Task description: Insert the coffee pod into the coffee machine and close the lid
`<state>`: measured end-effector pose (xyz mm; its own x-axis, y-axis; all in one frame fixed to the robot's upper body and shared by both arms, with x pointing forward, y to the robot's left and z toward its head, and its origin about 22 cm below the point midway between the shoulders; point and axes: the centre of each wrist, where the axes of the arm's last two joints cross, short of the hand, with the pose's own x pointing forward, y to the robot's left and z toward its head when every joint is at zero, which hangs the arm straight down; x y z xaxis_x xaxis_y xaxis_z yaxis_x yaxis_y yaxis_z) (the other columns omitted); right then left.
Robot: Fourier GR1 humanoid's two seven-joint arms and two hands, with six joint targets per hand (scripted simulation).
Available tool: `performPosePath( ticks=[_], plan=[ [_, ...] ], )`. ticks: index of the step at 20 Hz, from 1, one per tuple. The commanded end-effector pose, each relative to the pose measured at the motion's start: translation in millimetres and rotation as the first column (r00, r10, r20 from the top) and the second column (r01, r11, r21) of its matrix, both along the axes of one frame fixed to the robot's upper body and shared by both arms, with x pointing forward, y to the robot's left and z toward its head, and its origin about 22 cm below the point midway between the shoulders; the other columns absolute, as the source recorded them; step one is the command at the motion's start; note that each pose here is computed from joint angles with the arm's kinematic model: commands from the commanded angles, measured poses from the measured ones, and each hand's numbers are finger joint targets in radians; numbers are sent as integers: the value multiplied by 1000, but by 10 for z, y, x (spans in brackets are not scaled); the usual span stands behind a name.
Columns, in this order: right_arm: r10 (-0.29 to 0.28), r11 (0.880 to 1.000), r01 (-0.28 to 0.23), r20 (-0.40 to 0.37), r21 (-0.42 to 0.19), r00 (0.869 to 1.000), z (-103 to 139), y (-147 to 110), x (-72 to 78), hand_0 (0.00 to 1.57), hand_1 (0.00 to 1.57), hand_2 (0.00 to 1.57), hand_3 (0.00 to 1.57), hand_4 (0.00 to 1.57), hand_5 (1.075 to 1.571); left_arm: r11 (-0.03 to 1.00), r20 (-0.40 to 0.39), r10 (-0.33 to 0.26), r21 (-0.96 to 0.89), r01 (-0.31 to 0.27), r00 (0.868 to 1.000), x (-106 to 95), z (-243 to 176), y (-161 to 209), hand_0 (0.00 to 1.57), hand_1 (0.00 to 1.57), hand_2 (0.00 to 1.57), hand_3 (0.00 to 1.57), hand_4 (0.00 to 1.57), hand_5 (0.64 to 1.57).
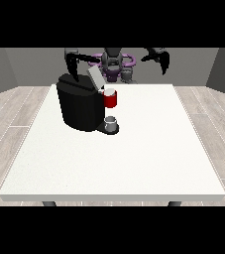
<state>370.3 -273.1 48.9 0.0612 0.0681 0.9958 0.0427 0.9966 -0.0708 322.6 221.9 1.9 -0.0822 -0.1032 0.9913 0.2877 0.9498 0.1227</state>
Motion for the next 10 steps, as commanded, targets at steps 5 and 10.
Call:
performPosePath(
  ticks=[5,10],
  plan=[
    [101,994,-100,29,-30,994,31,422,107,0,0,0,0,0,1571,998,37,63,9,-63,997,-194,119,295,0,0,0,0,377,1571],
    [141,989,-138,70,-44,988,97,456,199,0,0,0,0,73,1571,994,84,105,-6,-105,991,-190,252,242,0,0,0,0,368,1571]
  ],
)
